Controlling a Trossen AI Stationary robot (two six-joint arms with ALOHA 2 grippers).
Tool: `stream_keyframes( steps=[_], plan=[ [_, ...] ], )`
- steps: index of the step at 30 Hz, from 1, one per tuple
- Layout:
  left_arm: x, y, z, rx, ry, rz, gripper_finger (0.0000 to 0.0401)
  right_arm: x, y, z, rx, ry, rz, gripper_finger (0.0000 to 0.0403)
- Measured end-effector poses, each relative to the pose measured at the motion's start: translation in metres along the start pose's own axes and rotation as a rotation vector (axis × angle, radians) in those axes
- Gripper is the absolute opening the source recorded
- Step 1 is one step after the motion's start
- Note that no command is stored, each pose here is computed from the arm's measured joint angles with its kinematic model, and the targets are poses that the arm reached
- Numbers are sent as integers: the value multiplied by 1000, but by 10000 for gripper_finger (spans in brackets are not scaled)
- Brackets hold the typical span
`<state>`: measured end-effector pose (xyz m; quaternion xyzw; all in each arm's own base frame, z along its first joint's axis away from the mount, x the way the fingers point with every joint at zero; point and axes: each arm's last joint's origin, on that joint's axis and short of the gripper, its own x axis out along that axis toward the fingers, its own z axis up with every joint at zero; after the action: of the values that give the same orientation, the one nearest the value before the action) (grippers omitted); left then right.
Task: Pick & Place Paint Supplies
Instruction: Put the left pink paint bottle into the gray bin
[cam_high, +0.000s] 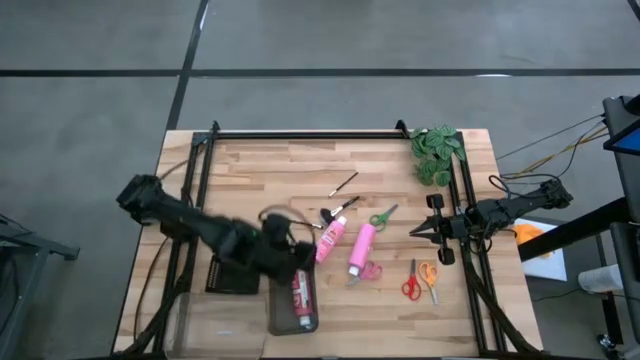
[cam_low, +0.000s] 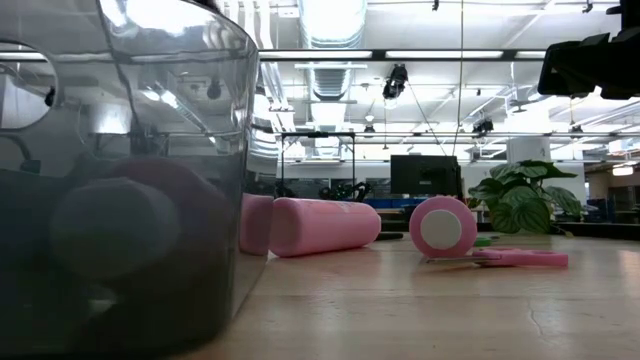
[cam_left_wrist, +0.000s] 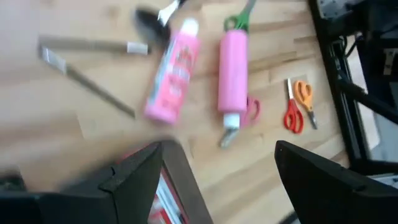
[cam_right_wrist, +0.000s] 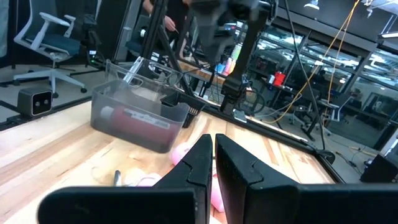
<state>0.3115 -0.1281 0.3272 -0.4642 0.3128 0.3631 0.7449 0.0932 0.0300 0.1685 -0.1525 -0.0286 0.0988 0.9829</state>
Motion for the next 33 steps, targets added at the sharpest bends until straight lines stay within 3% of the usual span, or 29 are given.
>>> stream_keyframes(
  steps=[6,12,22,33],
  plan=[
    [4,-1,67,176,-78,-43,314,0,0,0,0,0,0,15],
    [30,-5,94,302,-51,-51,314,0,0,0,0,0,0,15],
    [91,-11,78,449,57,23,314,0,0,0,0,-1,0,15],
    [165,-10,50,453,187,90,314,0,0,0,0,-1,0,15]
  ],
)
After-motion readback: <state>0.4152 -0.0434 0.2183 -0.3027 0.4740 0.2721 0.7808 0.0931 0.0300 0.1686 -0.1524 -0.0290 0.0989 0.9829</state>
